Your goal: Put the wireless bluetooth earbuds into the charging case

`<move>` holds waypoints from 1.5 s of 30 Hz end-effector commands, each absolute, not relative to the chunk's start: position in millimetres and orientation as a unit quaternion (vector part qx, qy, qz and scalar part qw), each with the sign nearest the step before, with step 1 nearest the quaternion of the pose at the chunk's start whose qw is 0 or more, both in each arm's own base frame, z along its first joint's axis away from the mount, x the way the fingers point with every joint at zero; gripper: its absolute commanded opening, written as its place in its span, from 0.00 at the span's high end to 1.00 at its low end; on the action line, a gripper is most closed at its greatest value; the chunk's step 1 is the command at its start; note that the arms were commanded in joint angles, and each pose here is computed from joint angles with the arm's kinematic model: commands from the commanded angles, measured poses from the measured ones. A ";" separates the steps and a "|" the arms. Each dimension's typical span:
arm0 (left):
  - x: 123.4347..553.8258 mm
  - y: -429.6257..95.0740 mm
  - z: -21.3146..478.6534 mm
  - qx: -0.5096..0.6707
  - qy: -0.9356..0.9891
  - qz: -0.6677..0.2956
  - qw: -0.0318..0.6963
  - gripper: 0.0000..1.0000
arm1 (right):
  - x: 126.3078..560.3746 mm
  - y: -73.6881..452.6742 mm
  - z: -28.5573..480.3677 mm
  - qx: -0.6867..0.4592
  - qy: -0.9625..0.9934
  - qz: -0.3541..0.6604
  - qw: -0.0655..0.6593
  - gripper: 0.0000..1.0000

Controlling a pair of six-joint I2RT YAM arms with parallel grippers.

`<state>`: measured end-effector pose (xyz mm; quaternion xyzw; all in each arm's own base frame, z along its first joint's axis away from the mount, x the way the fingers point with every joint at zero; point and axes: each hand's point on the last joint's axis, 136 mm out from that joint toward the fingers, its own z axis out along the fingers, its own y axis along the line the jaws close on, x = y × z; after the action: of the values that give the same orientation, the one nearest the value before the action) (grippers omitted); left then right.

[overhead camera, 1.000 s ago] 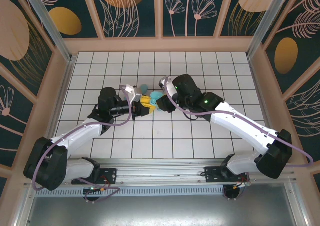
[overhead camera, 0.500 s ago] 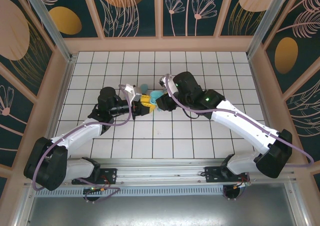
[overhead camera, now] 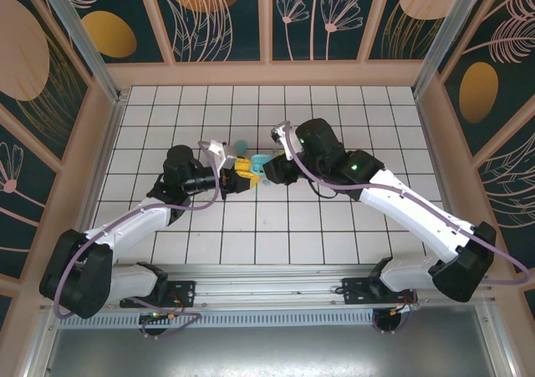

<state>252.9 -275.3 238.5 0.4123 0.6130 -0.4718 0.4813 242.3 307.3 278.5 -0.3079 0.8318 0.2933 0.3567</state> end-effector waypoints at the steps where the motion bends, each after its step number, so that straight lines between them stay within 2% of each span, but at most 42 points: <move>1: 249.3 -273.6 249.9 0.414 0.598 -0.474 0.496 1.00 | 239.2 303.5 293.9 -0.299 0.825 0.308 0.367 0.62; 10: 246.9 -273.0 251.0 0.415 0.596 -0.476 0.496 1.00 | 243.0 307.6 286.9 -0.304 0.824 0.307 0.367 0.62; 20: 243.4 -273.2 253.9 0.420 0.588 -0.480 0.498 1.00 | 272.1 305.8 284.9 -0.267 0.835 0.310 0.368 0.63; 30: 247.4 -274.2 251.0 0.417 0.592 -0.479 0.496 1.00 | 283.2 300.4 283.4 -0.242 0.843 0.315 0.363 0.63; 39: 252.2 -274.3 245.5 0.408 0.603 -0.478 0.492 1.00 | 266.6 292.9 297.9 -0.253 0.832 0.338 0.361 0.50; 45: 256.3 -273.5 243.7 0.403 0.607 -0.478 0.491 1.00 | 255.0 279.4 300.2 -0.259 0.835 0.335 0.352 0.46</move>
<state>252.3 -274.8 237.4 0.4057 0.6151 -0.4769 0.4791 264.7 289.3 284.4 -0.2514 0.8422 0.3281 0.3463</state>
